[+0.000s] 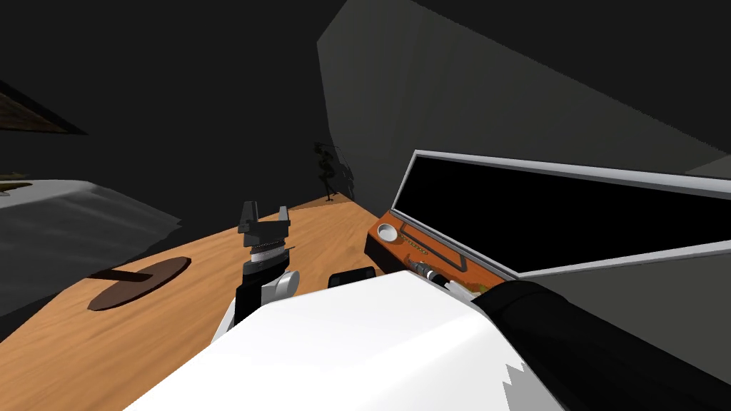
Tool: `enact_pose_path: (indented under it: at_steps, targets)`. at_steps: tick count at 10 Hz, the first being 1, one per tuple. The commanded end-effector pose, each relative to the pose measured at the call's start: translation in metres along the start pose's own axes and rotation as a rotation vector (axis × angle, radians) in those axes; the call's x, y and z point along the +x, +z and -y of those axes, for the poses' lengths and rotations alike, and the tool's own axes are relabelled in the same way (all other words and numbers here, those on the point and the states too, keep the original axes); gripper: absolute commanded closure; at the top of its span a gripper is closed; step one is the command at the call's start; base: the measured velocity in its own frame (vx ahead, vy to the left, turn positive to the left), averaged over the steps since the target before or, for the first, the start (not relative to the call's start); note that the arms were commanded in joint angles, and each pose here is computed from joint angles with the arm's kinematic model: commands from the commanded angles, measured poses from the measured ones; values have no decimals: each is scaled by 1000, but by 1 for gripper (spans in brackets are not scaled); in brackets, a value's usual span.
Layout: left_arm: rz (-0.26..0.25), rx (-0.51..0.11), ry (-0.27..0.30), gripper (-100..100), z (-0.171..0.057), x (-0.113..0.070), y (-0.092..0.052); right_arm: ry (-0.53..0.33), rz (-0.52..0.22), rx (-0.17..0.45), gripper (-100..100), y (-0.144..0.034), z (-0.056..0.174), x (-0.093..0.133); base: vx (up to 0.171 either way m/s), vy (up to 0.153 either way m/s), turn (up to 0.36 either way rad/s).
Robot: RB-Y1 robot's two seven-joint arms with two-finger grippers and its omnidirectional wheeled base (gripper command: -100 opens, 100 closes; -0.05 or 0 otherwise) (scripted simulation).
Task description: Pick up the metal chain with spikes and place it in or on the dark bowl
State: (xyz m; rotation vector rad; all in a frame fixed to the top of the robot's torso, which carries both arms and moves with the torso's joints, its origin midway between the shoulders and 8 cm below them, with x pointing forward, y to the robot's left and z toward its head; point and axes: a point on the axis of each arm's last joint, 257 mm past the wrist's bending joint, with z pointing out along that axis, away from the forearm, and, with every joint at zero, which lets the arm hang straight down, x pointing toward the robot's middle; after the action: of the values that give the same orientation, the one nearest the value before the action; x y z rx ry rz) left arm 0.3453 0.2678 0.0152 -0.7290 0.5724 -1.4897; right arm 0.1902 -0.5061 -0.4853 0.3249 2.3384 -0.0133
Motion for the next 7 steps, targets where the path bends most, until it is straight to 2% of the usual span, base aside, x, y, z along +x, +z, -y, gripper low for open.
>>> enact_pose_path:
  at_steps: [1, 3, 4, 5, 7]
  targets:
    - [0, 0, 0, 0, 0, 0, 0, -61, -42, 32, -100, -3, 21, 13, 52, -9, 206]
    - [0, 0, 0, 0, 0, 0, 0, -59, -57, 50, -100, -6, 30, 20, 37, -11, 55]
    - [0, 0, 0, 0, 0, 0, 0, -111, -83, 63, -100, -8, 41, 26, 43, -5, 182]
    - [0, 0, 0, 0, 0, 0, 0, -109, -101, 84, -100, -11, 52, 34, 50, -15, 133]
    - [0, 0, 0, 0, 0, 0, 0, -204, -171, 125, -100, -21, 83, 53, 82, -12, 260]
